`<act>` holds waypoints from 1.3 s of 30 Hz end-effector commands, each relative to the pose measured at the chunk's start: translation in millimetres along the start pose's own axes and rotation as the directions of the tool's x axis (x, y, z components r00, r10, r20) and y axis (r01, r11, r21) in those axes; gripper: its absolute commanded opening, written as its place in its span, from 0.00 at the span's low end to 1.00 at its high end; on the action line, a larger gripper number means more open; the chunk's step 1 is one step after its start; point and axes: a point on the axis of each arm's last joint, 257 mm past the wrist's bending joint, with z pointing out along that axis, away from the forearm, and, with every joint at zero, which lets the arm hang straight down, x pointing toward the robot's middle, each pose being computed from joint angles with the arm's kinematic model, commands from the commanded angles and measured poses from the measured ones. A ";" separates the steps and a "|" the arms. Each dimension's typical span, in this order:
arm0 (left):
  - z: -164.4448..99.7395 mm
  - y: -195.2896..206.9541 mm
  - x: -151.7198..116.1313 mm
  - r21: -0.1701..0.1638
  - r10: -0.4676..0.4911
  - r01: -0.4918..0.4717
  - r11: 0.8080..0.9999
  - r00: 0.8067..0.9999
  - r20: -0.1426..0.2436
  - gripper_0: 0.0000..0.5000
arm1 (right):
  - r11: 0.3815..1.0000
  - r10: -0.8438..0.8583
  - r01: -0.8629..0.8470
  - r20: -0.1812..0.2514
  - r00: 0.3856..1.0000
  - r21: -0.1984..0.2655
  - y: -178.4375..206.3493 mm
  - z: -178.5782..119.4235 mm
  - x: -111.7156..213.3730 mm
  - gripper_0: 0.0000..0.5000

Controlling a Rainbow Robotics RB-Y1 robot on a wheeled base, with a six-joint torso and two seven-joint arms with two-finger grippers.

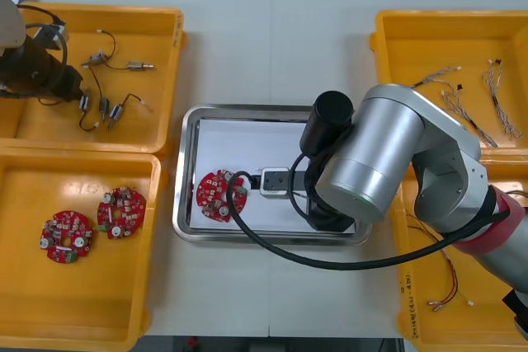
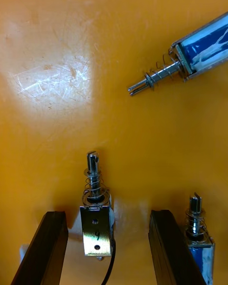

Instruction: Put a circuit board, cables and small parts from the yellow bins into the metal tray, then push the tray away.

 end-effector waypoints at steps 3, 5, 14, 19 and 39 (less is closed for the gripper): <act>-8.0 -15.4 -27.7 0.003 0.133 -0.133 0.991 0.990 0.052 1.00 | 0.999 -0.042 0.042 0.039 0.998 -0.007 6.4 11.8 -18.6 0.00; -7.3 -15.2 -27.4 0.001 0.135 -0.135 0.991 0.989 0.053 0.86 | 0.999 -0.038 0.038 0.033 0.999 -0.010 5.8 16.7 -17.0 0.00; -7.7 -15.1 -26.2 0.005 0.134 -0.134 0.991 0.990 0.049 0.00 | 0.999 -0.047 0.047 0.007 0.999 -0.003 6.9 23.7 -11.3 0.25; -9.1 -12.7 -27.1 0.004 0.130 -0.130 0.992 0.990 0.052 0.00 | 0.999 -0.045 0.045 0.006 0.999 -0.004 6.9 24.1 -10.9 1.00; -74.0 6.5 -28.4 0.030 0.115 -0.115 0.993 0.993 -0.004 0.00 | 0.999 -0.035 0.035 0.037 0.999 0.006 3.2 -4.0 -17.8 1.00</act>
